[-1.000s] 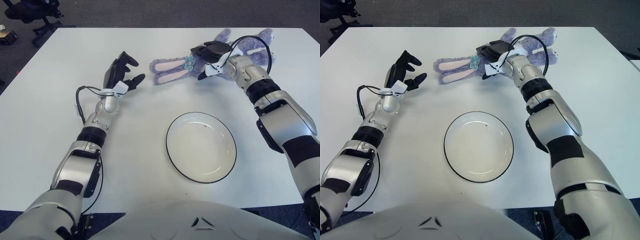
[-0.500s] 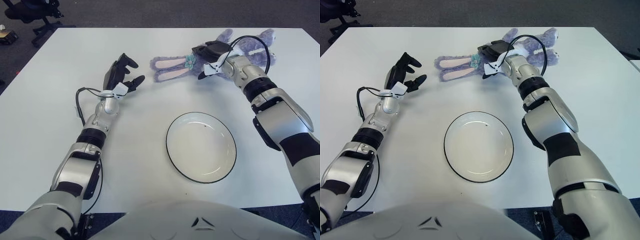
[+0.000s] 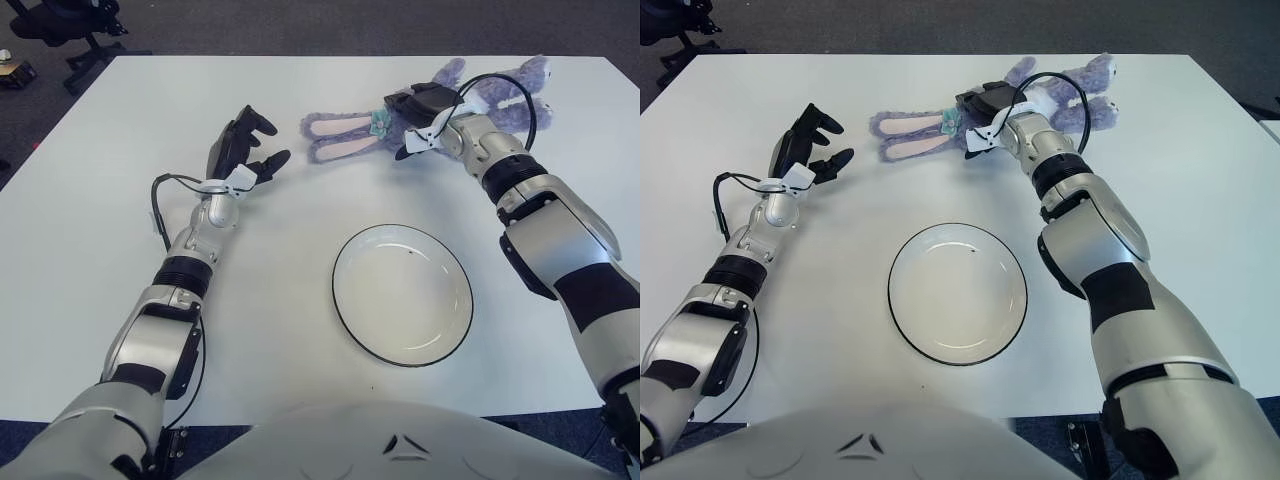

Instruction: Put the doll into the plate.

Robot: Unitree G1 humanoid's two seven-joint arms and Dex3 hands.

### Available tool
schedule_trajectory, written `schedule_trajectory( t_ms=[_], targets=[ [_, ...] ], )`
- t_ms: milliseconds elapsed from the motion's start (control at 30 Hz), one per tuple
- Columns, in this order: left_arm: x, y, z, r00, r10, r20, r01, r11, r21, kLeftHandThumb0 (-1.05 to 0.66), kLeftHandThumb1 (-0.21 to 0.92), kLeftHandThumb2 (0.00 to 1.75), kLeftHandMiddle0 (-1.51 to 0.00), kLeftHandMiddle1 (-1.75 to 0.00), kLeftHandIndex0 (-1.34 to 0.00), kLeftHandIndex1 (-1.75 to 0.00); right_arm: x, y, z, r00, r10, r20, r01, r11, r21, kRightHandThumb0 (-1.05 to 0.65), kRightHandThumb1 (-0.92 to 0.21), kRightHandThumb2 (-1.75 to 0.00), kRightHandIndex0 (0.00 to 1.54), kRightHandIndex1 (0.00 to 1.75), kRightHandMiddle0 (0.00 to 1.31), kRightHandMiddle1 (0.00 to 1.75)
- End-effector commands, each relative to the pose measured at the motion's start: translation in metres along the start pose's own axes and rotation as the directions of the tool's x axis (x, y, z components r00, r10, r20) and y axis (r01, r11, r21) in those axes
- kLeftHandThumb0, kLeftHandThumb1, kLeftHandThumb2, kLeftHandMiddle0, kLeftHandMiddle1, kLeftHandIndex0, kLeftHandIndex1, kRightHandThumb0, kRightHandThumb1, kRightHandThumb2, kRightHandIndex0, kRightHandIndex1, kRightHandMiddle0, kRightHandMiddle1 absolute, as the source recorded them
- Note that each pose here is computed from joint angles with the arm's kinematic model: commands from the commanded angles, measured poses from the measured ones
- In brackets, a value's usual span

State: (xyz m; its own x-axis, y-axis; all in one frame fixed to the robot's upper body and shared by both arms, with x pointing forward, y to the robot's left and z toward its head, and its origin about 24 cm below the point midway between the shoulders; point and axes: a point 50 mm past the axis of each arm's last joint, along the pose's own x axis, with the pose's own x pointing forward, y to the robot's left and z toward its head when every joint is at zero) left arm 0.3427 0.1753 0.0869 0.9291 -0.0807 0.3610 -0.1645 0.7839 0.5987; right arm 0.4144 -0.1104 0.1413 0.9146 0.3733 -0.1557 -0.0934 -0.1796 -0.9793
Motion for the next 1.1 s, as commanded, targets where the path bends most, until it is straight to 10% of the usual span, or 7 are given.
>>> schedule_trajectory(
  t_ms=[0, 433, 633, 900, 1067],
  targets=[
    [-0.003, 0.0, -0.003, 1.0, -0.007, -0.012, 0.007, 1.0, 0.013, -0.01, 0.92, 0.43, -0.28, -1.61, -0.23, -1.58, -0.001, 0.01, -0.002, 0.999, 0.039, -0.02, -0.039, 0.999, -0.021, -0.76, -0.92, -0.11, 0.21, 0.02, 0.31, 0.03],
    [-0.004, -0.001, -0.002, 1.0, -0.017, -0.01, 0.017, 1.0, 0.012, -0.01, 0.92, 0.43, -0.28, -1.61, -0.23, -1.57, -0.003, 0.024, -0.002, 0.998, 0.04, -0.041, -0.042, 0.997, -0.067, -0.67, -0.92, -0.07, 0.55, 0.11, 0.52, 0.07],
    [-0.005, -0.001, -0.002, 1.0, -0.02, -0.01, 0.02, 1.0, 0.012, -0.01, 0.92, 0.43, -0.28, -1.61, -0.23, -1.58, -0.003, 0.027, -0.002, 0.998, 0.041, -0.056, -0.046, 0.994, -0.096, -0.58, -0.91, -0.04, 0.34, 0.79, 0.64, 0.07],
    [-0.006, 0.0, -0.002, 1.0, -0.024, -0.01, 0.024, 1.0, 0.012, -0.01, 0.92, 0.43, -0.29, -1.59, -0.23, -1.59, -0.007, 0.035, -0.006, 0.998, 0.024, -0.064, -0.032, 0.991, -0.132, -0.12, -0.9, -0.05, 0.29, 1.05, 0.44, 0.83],
    [-0.006, 0.0, -0.002, 1.0, -0.025, -0.011, 0.025, 1.0, 0.011, -0.01, 0.92, 0.42, -0.3, -1.58, -0.23, -1.59, -0.01, 0.038, -0.01, 0.998, -0.002, -0.055, -0.006, 0.991, -0.136, 0.0, -0.73, -0.5, 0.32, 1.12, 0.4, 1.16]
  ],
)
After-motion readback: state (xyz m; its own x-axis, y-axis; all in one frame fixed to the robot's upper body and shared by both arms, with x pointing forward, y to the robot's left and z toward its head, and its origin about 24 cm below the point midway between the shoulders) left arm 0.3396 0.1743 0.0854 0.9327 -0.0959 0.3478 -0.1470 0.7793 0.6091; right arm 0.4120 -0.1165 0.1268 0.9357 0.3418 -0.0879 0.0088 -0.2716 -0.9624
